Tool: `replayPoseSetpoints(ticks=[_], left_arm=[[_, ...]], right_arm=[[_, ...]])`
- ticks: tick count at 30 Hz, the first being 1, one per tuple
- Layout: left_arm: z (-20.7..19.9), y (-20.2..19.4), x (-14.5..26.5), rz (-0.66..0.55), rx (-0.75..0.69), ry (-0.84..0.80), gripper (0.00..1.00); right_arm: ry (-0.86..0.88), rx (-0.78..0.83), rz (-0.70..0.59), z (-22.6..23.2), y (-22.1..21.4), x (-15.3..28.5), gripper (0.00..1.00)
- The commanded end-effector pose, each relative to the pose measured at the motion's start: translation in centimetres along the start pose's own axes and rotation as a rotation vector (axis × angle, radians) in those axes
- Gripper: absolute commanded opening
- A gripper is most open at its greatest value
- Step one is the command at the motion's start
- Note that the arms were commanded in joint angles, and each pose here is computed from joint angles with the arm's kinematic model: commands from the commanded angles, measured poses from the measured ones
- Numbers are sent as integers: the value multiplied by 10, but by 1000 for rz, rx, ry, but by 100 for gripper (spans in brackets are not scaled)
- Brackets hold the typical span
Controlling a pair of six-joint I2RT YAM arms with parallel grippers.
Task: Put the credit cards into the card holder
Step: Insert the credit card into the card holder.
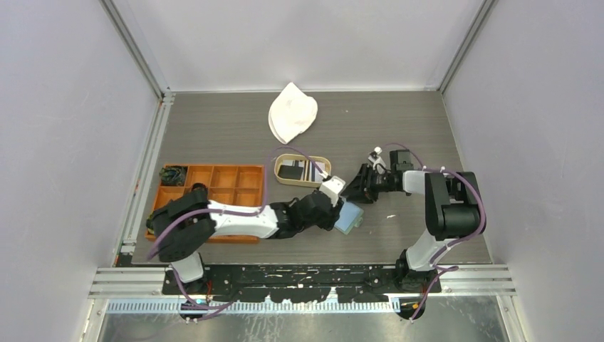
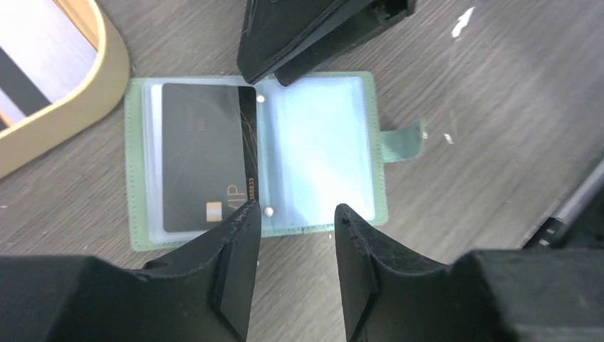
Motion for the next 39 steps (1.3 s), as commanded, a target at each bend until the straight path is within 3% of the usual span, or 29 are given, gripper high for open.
replayPoseSetpoints(ticks=[1,3,10,21,39], left_arm=[[6,31,30,-171,9,-77,45],[23,27,35,-168,36,-44,45],[78,15,43,-114,185,51,44],[104,17,14,-26,225,106,39],[78,-16,2,98,288,-99,33]], right_arm=[[0,104,-32,18,11,13,47],[-8,118,-33,21,12,16,41],[-81,91,-26,18,10,18,2],[-167,63,61,12,1,-8,1],[-172,108,128,23,16,-35,1]])
Point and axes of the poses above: each gripper's point midway between its finger pads, its own x axis back along the fingers, its own z axis along the line the jaws close on, y = z × x, the point moved 10 cm from there along x, back along the fingers, and after that the axes turned 4 degrees about x, right-handed, at the moved point
